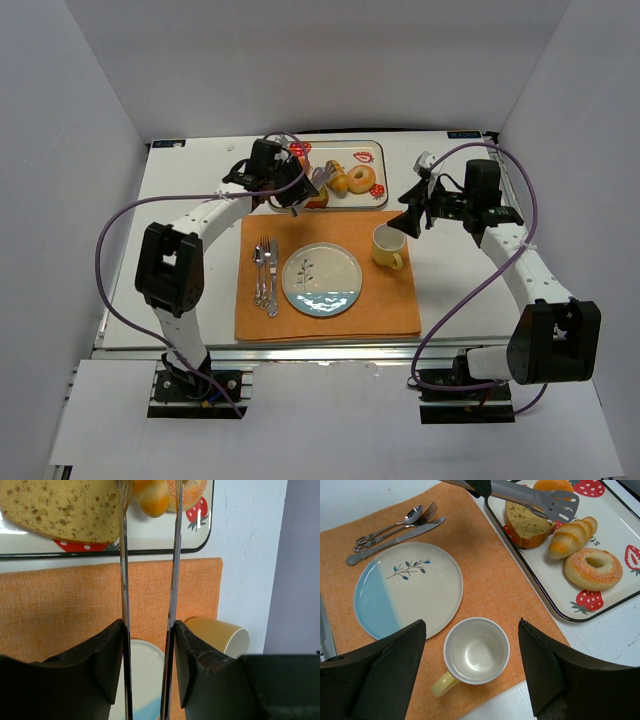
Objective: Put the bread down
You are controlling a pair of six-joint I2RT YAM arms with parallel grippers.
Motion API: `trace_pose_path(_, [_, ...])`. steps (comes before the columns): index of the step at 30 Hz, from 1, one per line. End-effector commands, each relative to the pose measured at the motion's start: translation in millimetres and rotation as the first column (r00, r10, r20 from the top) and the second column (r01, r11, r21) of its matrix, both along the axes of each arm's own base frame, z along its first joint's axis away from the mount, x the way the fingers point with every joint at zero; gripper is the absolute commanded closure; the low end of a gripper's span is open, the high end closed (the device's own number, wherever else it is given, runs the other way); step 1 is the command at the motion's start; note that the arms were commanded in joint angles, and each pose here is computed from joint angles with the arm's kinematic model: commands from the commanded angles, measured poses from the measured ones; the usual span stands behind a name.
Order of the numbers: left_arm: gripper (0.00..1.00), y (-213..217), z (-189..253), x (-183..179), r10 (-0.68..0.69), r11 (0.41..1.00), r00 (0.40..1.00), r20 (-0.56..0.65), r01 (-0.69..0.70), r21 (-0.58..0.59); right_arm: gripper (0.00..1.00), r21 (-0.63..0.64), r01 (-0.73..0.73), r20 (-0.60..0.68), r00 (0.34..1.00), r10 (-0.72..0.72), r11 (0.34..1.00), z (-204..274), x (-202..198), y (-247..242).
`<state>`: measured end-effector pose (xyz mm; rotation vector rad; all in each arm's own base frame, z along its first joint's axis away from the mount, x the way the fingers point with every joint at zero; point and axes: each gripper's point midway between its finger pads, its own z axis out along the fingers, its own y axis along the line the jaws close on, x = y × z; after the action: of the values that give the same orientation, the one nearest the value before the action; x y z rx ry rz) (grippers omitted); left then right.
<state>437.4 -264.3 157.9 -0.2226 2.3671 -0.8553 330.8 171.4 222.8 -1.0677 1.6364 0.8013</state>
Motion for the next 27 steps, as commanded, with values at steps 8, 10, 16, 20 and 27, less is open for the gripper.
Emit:
trace_pose_path(8, [0.46,-6.0,9.6,28.2,-0.013,0.998,1.000,0.025,0.012,0.054,0.21,0.017,-0.006,0.039,0.999,0.005,1.000,9.7,-2.0,-3.1])
trace_pose_path(10, [0.46,-6.6,12.4,29.4,-0.018,0.998,0.999,0.029,0.016,0.056,0.21,0.018,-0.006,0.039,0.999,0.005,1.000,10.1,-2.3,-3.5])
trace_pose_path(16, [0.45,-2.9,18.6,22.2,-0.022,0.998,0.999,0.028,0.020,0.064,0.21,0.023,-0.006,0.039,0.999,0.005,1.000,10.4,-1.3,-5.1])
trace_pose_path(20, [0.43,-2.6,13.1,21.1,-0.025,0.997,1.000,0.015,0.024,0.071,0.21,0.029,-0.012,0.033,0.999,0.011,1.000,10.0,-2.1,-3.7])
trace_pose_path(27, [0.40,-10.1,10.1,28.7,-0.029,0.999,0.999,0.013,0.029,0.044,0.21,0.027,-0.013,0.031,0.999,0.012,1.000,8.1,-3.9,-3.9])
